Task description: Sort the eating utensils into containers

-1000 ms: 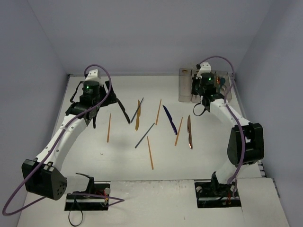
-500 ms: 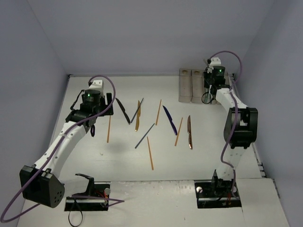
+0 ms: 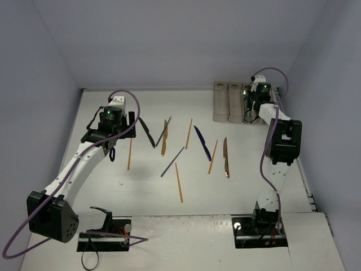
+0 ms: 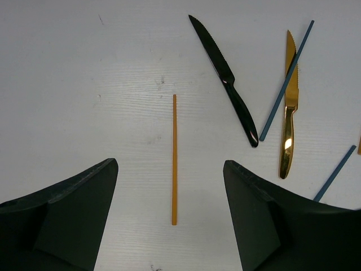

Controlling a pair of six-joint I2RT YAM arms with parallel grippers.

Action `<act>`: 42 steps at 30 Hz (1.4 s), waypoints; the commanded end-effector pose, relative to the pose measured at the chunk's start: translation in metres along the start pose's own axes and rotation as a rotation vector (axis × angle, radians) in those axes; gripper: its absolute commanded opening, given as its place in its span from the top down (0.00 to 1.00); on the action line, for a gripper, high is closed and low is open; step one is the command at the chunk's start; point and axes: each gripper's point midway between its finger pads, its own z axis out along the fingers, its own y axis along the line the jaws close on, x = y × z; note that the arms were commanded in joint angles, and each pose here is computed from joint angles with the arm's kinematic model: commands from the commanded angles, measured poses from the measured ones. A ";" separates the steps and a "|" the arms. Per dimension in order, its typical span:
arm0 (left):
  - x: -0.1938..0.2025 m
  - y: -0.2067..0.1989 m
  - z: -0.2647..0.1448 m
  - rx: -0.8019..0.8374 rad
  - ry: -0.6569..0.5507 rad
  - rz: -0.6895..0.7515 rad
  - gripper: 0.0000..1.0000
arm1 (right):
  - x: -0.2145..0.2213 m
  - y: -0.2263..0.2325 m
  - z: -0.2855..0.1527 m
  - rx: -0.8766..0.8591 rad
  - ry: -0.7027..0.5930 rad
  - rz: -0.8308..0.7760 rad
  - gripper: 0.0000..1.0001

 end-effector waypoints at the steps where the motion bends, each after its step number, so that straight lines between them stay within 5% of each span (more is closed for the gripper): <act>1: -0.026 -0.006 -0.004 0.023 -0.077 -0.009 0.27 | -0.041 -0.003 0.000 0.001 -0.109 0.003 0.86; 9: -0.028 -0.006 -0.007 0.026 -0.084 -0.012 0.27 | -0.079 -0.005 -0.041 0.014 -0.188 0.016 0.66; 18: -0.030 -0.009 -0.011 0.048 -0.087 -0.027 0.27 | -0.102 0.051 -0.161 0.036 -0.290 0.189 0.48; 30: -0.032 -0.006 -0.017 0.037 -0.095 -0.040 0.27 | 0.056 0.146 -0.218 -0.102 -0.018 0.317 0.45; 42: -0.029 -0.006 -0.014 0.033 -0.084 -0.037 0.27 | 0.136 0.189 -0.228 -0.137 0.162 0.287 0.44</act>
